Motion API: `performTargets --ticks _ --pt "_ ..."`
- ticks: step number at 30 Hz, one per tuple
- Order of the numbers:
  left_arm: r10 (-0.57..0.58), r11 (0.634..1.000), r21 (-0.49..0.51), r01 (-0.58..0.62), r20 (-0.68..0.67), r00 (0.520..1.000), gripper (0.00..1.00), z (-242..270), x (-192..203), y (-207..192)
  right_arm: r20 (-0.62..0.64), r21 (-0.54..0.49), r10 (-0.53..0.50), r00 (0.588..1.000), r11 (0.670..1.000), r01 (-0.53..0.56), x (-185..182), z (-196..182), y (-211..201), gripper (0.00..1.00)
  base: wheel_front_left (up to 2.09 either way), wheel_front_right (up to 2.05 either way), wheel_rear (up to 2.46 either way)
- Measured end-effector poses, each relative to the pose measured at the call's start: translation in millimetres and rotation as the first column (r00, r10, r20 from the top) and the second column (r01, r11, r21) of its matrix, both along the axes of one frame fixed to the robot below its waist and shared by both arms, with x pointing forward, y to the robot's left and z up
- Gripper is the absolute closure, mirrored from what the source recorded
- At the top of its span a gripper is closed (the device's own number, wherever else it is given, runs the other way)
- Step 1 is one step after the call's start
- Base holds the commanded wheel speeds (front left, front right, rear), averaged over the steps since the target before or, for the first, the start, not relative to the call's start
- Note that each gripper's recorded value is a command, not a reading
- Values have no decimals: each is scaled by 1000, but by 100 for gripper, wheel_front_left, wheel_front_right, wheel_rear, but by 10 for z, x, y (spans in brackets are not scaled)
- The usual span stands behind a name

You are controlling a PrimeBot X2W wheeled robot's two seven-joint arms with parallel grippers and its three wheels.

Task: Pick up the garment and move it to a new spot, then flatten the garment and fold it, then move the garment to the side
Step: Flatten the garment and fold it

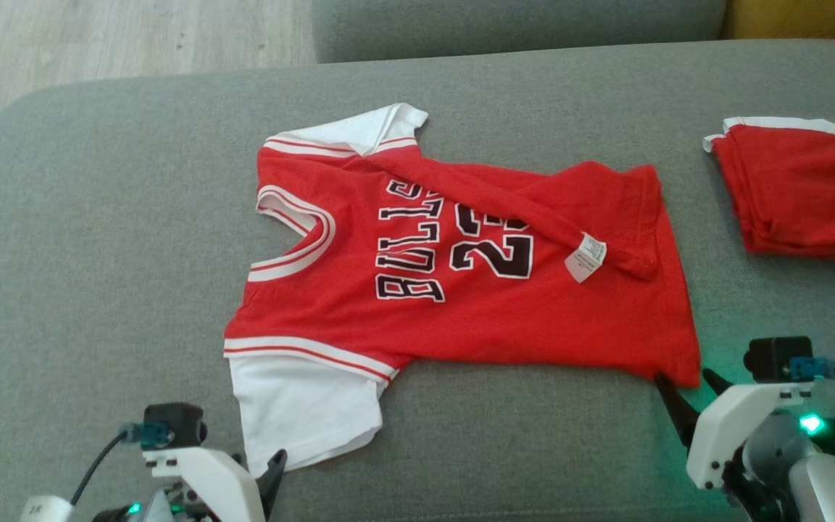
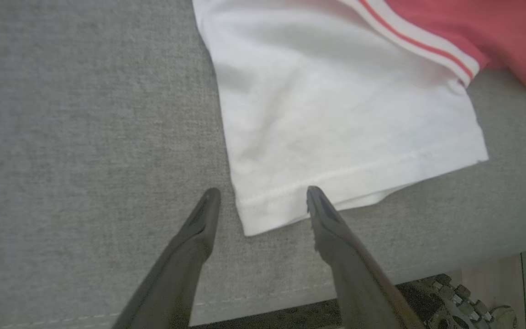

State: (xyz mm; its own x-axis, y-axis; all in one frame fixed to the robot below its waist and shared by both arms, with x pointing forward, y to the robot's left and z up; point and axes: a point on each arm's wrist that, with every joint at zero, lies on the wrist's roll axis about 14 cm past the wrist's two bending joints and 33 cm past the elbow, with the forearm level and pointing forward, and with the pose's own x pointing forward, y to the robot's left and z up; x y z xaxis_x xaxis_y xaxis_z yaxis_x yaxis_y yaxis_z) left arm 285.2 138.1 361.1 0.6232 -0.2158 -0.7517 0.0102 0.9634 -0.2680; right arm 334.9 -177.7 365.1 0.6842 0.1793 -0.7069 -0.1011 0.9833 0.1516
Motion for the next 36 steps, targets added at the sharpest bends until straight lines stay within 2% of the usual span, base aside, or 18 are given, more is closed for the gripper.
performTargets --ticks 13,14,15,16,17,18,19,20,29,36 --pt "-9 1000 -25 8 -40 999 0 -102 54 -13 6 6 17 1000 1000 -17 147 -52 79 0 0 0 0" --pt "-11 1000 -28 10 -38 999 21 -107 62 -21 11 6 17 1000 1000 -17 163 -47 80 0 0 0 0" --pt "-17 999 -32 16 -39 999 50 -110 70 -39 13 6 16 1000 1000 -16 171 -46 81 0 0 0 0" --pt "-16 999 -38 15 -40 999 64 -113 78 -52 12 6 17 1000 1000 -17 173 -51 82 15 0 0 0" --pt "-11 999 -38 9 -40 999 86 -118 88 -36 12 7 16 1000 1000 -16 178 -52 81 33 0 0 0" --pt "-8 999 -36 6 -39 999 100 -122 99 -23 18 10 14 1000 1000 -14 188 -46 84 55 0 0 0" --pt "-12 999 -42 10 -34 999 100 -116 115 -33 19 13 15 1000 1000 -15 189 -44 90 87 0 0 0" --pt "-16 999 -51 15 -32 999 100 -110 124 -58 22 15 17 1000 1000 -18 188 -40 100 100 0 0 0" --pt "3 998 -62 -1 33 999 100 -18 179 -41 167 34 -3 986 999 -2 341 207 86 100 0 0 0" --pt "-19 994 -98 44 239 971 100 414 526 -108 320 72 -1 948 997 -23 543 553 152 100 0 0 0"
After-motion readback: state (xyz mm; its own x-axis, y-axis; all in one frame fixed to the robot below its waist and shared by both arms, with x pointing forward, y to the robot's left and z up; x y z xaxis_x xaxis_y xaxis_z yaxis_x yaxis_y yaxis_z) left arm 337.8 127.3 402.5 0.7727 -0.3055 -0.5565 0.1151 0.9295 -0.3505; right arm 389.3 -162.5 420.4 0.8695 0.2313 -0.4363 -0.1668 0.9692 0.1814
